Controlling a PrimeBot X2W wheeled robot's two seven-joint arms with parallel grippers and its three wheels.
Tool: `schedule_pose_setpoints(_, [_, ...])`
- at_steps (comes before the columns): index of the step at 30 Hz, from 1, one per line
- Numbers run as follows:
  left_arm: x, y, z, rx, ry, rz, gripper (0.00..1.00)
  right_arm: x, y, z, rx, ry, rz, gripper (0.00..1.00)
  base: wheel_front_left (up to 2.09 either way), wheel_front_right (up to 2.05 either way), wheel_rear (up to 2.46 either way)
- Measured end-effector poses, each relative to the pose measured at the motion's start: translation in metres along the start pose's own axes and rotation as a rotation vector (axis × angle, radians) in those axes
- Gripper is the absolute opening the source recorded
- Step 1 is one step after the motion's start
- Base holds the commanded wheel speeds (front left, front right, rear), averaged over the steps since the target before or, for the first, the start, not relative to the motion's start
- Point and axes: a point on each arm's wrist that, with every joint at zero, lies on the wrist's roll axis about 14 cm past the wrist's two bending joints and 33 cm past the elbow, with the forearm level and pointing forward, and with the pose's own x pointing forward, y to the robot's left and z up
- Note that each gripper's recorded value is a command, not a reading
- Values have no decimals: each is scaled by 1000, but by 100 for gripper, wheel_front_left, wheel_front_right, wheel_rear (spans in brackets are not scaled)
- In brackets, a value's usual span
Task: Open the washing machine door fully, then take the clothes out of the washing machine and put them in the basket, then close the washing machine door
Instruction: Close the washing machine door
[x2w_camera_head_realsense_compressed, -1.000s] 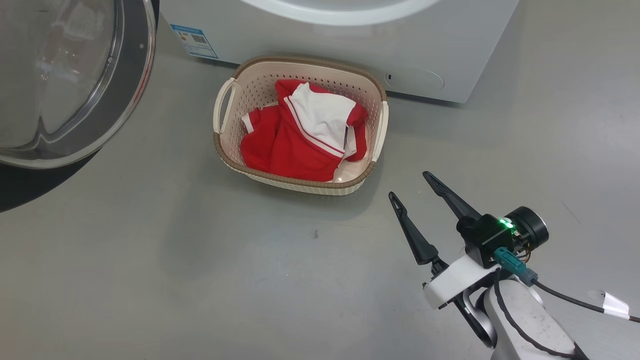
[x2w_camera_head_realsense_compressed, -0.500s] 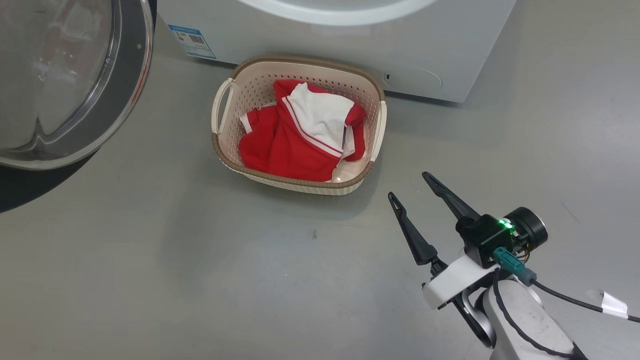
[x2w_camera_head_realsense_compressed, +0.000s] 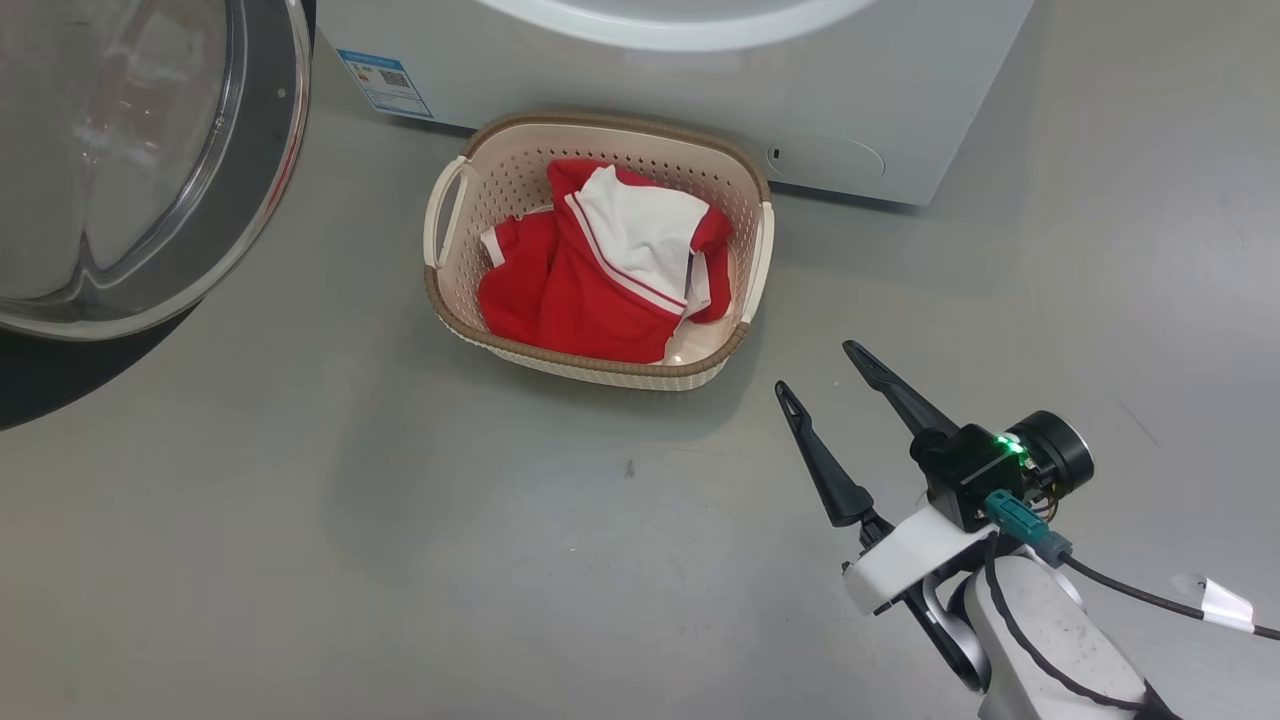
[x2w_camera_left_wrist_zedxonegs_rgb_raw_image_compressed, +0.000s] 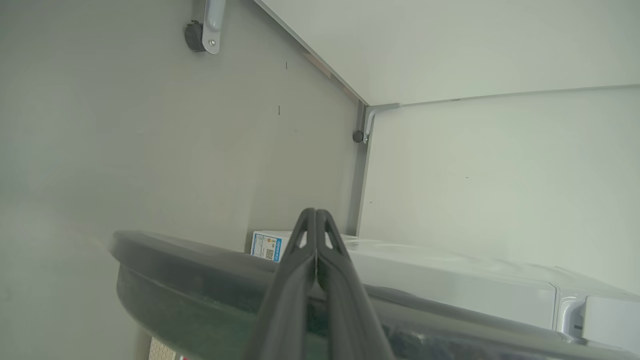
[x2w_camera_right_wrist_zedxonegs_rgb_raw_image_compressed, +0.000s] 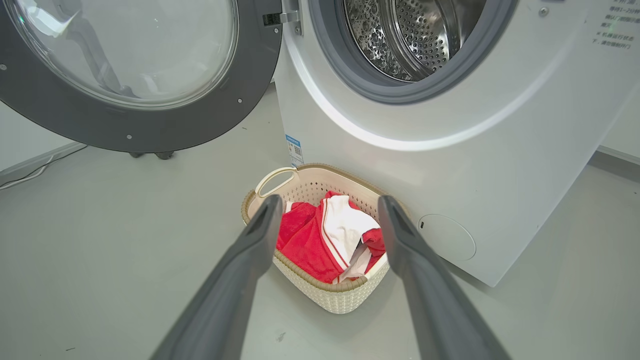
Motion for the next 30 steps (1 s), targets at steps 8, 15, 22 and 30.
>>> schedule_pose_setpoints(8, [-3,0,-5,6,60,6,0,0,1,1,-1,-1,0,100,0,0,0])
schedule_pose_setpoints(15, [-6,-2,-14,27,129,-3,0,2,3,7,-6,-15,5,100,0,0,0])
schedule_pose_setpoints(22, [-14,-4,-26,61,234,-29,0,2,6,12,-8,-25,9,100,0,0,0])
schedule_pose_setpoints(30, [-22,-5,-40,112,345,-59,0,3,9,17,-12,-36,14,100,0,0,0])
